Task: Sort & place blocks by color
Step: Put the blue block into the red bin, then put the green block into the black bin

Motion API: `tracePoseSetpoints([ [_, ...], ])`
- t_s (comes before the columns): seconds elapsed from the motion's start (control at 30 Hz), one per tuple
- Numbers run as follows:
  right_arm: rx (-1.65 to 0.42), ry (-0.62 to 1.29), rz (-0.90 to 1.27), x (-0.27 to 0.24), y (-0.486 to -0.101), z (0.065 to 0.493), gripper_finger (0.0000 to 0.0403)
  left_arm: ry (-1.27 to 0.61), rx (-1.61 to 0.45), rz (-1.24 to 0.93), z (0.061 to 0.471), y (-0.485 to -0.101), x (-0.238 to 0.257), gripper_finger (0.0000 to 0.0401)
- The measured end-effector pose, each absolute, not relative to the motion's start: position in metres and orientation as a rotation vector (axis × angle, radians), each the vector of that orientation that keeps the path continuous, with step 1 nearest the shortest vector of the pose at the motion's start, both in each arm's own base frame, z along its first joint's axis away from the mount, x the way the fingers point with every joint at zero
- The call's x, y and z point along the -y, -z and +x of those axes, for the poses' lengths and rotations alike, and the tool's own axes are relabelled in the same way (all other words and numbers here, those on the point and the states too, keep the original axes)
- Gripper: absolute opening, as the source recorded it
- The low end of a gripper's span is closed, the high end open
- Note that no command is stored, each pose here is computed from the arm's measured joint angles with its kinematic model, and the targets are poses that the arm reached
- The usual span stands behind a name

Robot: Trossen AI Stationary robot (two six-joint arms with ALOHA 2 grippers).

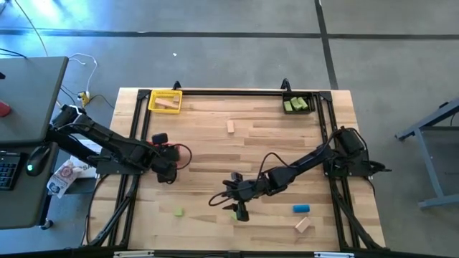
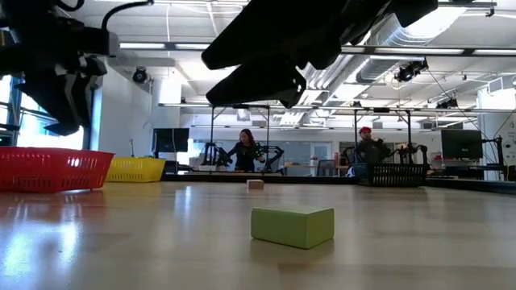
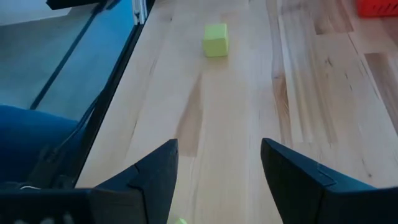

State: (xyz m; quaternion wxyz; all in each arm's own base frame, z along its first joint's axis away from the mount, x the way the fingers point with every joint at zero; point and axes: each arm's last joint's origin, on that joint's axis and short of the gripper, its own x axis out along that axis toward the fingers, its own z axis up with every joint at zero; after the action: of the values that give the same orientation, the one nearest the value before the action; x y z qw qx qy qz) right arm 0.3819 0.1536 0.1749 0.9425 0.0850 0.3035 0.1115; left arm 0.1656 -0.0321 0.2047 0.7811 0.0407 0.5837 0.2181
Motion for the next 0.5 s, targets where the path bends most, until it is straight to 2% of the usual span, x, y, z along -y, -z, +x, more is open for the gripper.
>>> tracePoseSetpoints([
  [0.37, -0.663, -0.225, 0.161, -0.153, -0.171, 0.379, 0.0215, -0.569, -1.275, 0.032, 0.167, -0.204, 0.019, 0.0176],
  [0.5, -0.696, -0.284, 0.129, -0.154, -0.169, 0.377, 0.0215, -0.612, -1.269, -0.005, 0.168, -0.204, 0.013, 0.0187],
])
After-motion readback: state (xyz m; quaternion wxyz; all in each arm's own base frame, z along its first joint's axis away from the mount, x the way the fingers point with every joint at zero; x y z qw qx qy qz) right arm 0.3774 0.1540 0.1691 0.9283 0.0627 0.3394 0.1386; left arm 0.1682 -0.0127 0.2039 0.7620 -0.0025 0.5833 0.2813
